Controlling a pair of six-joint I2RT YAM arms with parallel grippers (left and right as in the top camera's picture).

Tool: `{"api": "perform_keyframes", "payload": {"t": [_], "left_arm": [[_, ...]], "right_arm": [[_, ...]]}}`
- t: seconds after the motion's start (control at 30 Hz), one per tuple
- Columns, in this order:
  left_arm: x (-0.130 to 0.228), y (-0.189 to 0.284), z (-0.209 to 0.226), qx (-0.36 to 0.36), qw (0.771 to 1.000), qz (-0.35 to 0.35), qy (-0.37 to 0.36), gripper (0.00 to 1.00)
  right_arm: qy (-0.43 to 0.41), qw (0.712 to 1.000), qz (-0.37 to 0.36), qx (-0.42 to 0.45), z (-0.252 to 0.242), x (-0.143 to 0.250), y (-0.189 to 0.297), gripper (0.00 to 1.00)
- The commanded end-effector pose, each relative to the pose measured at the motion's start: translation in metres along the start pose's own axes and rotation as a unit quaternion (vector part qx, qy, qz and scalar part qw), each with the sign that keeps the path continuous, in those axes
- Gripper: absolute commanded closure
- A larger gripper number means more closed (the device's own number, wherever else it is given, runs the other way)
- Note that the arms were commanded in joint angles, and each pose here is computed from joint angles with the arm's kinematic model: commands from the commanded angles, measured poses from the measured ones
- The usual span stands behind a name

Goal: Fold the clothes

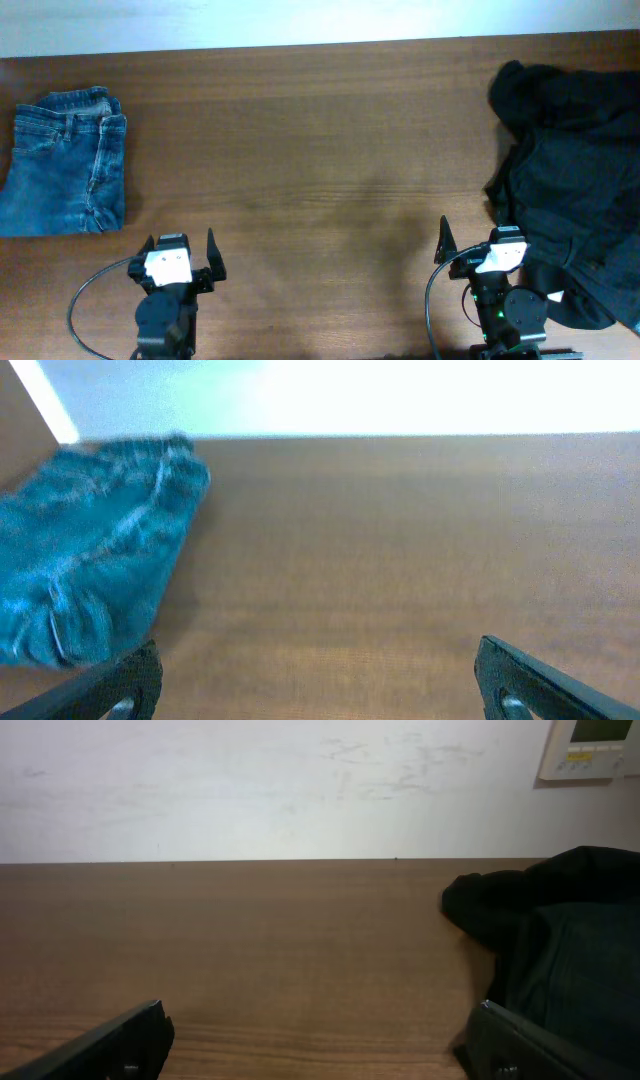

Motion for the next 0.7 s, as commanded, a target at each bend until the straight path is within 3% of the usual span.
{"api": "perform_keyframes", "payload": {"t": [0.0, 0.37, 0.47, 0.67], "left_arm": [[-0.008, 0.007, 0.005, -0.02, 0.998, -0.049, 0.016, 0.0], [-0.033, 0.016, 0.011, -0.048, 0.973, -0.219, 0.046, 0.0], [-0.028, 0.013, 0.01, -0.044, 0.978, -0.198, 0.043, 0.0], [0.005, 0.003, -0.001, -0.014, 0.997, -0.08, 0.02, 0.0]], "right_arm": [[-0.002, 1.0, 0.005, -0.005, 0.001, 0.003, 0.0, 0.01], [-0.002, 1.0, 0.005, -0.005, 0.001, 0.003, 0.0, 0.01], [-0.002, 1.0, 0.005, -0.005, 0.001, 0.003, 0.0, 0.01], [-0.002, 1.0, 0.005, -0.005, 0.001, 0.003, 0.0, 0.01]]}}
Point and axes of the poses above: each gripper's point midway between its finger pads, its own y axis back along the fingers, its own z axis along the line the jaws close on, x = y × z, the point moved 10 cm from there along y, back along the fingers, and after that the axes turned 15 degrees about -y, right-handed, at the moved point
